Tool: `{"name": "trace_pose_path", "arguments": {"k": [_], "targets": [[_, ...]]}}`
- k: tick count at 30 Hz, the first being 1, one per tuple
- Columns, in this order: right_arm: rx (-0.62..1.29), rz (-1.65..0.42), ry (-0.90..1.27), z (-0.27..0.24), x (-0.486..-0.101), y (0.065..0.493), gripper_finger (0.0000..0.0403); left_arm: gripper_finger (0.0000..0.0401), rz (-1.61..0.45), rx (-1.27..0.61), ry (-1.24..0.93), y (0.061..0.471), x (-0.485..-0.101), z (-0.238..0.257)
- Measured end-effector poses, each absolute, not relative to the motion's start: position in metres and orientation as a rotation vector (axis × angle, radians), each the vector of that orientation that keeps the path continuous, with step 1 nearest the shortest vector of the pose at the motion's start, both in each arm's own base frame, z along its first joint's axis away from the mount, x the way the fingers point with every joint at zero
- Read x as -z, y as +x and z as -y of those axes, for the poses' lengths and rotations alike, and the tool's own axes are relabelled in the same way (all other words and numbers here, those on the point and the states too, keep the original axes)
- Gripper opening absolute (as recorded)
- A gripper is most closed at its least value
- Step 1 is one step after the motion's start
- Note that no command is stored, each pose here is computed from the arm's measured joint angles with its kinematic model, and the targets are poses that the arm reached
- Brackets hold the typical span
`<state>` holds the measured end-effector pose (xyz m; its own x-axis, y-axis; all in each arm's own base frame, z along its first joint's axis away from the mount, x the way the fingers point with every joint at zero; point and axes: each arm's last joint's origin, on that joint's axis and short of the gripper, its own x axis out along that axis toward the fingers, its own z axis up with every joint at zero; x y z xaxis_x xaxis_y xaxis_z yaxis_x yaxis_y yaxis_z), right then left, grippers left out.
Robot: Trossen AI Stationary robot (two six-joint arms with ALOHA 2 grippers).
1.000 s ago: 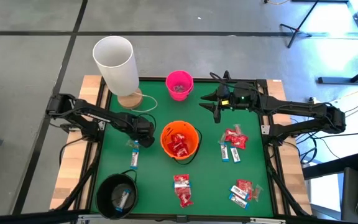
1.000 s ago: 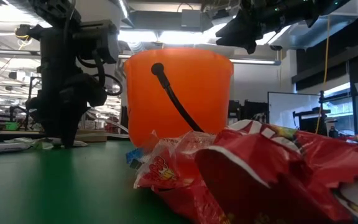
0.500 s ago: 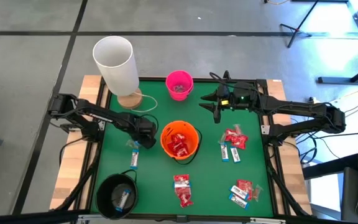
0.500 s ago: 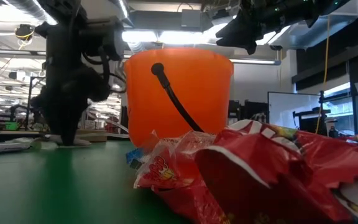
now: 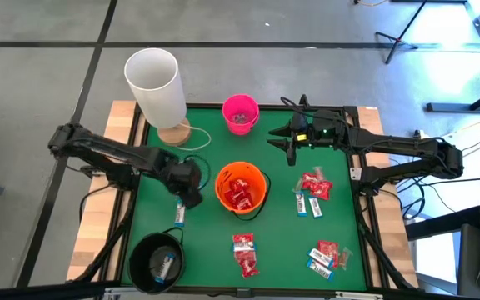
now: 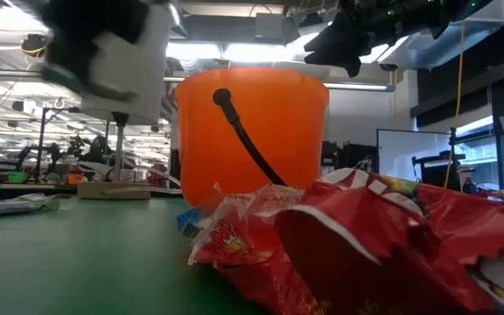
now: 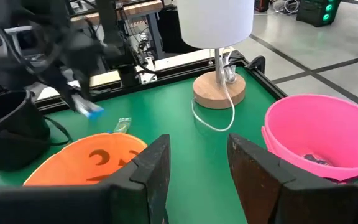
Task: Sort candy
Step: Put the white chocolate into the black bucket
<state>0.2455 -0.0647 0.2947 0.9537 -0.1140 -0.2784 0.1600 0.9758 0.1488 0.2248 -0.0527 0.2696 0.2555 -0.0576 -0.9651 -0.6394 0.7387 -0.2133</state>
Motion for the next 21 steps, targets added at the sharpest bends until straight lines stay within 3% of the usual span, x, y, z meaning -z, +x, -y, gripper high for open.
{"name": "trace_pose_path", "arguments": {"k": [9,21], "targets": [[0.140,-0.284,0.174,0.065,-0.294,0.245,0.0156,0.0090,-1.261,-0.384,-0.898,0.177,-0.310,0.121],[0.140,-0.284,0.173,0.065,-0.294,0.245,0.0156,0.0090,-1.232,-0.434,-1.054,0.148,-0.296,0.194]]}}
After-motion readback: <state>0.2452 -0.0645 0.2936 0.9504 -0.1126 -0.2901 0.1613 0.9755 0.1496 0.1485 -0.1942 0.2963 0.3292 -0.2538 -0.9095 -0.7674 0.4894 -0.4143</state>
